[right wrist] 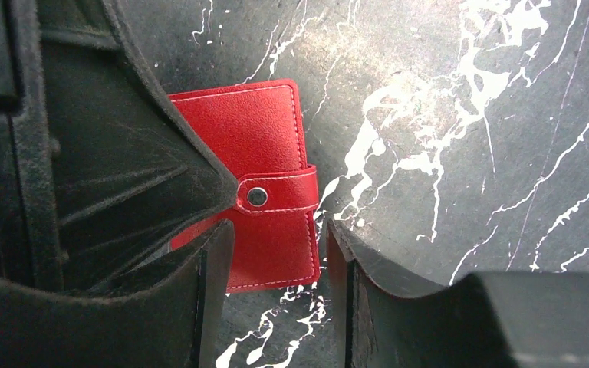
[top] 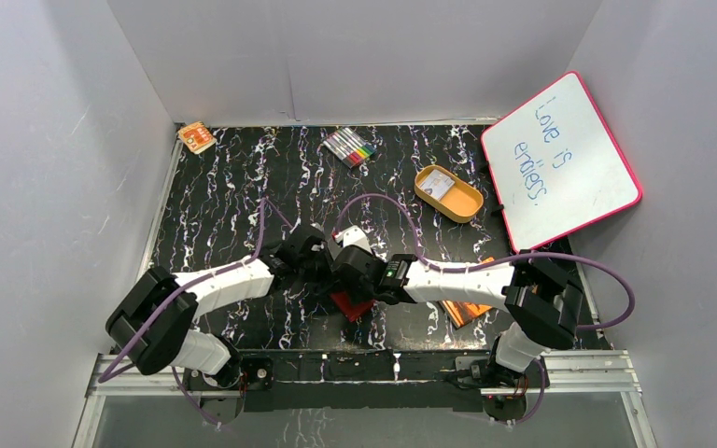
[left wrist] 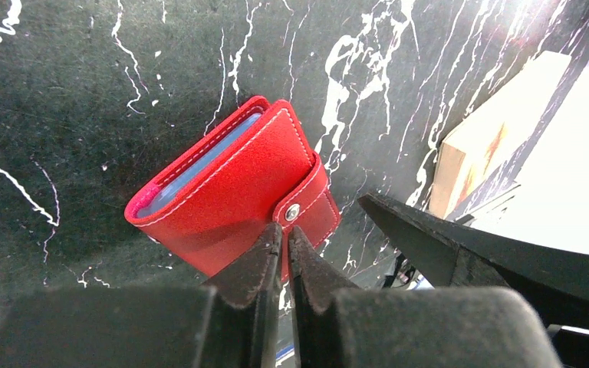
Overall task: Put the credit cards into the card holder
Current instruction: Open the card holder at the center of the board.
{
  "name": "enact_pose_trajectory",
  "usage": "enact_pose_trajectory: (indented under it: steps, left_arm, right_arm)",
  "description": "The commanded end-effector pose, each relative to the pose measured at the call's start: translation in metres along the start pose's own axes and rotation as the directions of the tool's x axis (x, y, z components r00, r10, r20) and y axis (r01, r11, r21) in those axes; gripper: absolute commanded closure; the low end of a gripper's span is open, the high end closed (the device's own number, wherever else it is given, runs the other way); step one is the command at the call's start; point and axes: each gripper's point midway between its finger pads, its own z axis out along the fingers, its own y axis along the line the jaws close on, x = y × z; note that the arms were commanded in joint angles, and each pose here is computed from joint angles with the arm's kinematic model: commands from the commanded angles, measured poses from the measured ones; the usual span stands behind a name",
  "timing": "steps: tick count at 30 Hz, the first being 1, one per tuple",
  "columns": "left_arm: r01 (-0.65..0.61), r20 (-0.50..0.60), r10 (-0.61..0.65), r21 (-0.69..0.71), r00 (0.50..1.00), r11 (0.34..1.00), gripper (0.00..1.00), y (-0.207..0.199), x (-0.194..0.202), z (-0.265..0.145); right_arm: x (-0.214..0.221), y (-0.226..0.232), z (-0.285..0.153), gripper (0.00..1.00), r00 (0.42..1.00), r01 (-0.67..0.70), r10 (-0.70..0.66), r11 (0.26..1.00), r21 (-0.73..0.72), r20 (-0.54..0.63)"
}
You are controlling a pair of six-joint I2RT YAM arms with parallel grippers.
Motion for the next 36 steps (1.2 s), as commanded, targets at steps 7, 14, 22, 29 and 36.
enact_pose_trajectory:
  steps: [7, 14, 22, 29, 36]
  left_arm:
    - [0.016, 0.034, -0.015, -0.029, 0.999, 0.999, 1.0, 0.007, -0.008, 0.007]
    - [0.006, 0.076, -0.003, -0.032, 0.997, 0.999, 1.0, 0.005, -0.015, -0.003]
    - [0.035, 0.074, -0.031, -0.05, 0.997, 0.998, 1.0, 0.016, -0.016, 0.0]
    - [0.048, 0.05, -0.044, -0.068, 0.998, 0.997, 1.0, 0.024, -0.011, 0.008]
    - [0.061, 0.037, -0.059, -0.081, 0.998, 0.995, 1.0, 0.033, -0.006, 0.014]
  right_arm:
    - [-0.016, 0.026, -0.006, 0.45, 0.999, 0.024, -0.019, 0.995, -0.099, 0.049]
    - [-0.026, 0.029, -0.007, 0.44, 0.997, 0.039, -0.032, 0.994, -0.101, 0.074]
    - [-0.025, 0.032, -0.002, 0.44, 0.997, 0.047, -0.04, 0.993, -0.105, 0.067]
    - [-0.019, 0.024, 0.008, 0.46, 0.998, 0.059, -0.058, 0.997, -0.043, 0.04]
    - [-0.013, 0.013, 0.015, 0.49, 0.998, 0.061, -0.061, 0.998, 0.025, 0.02]
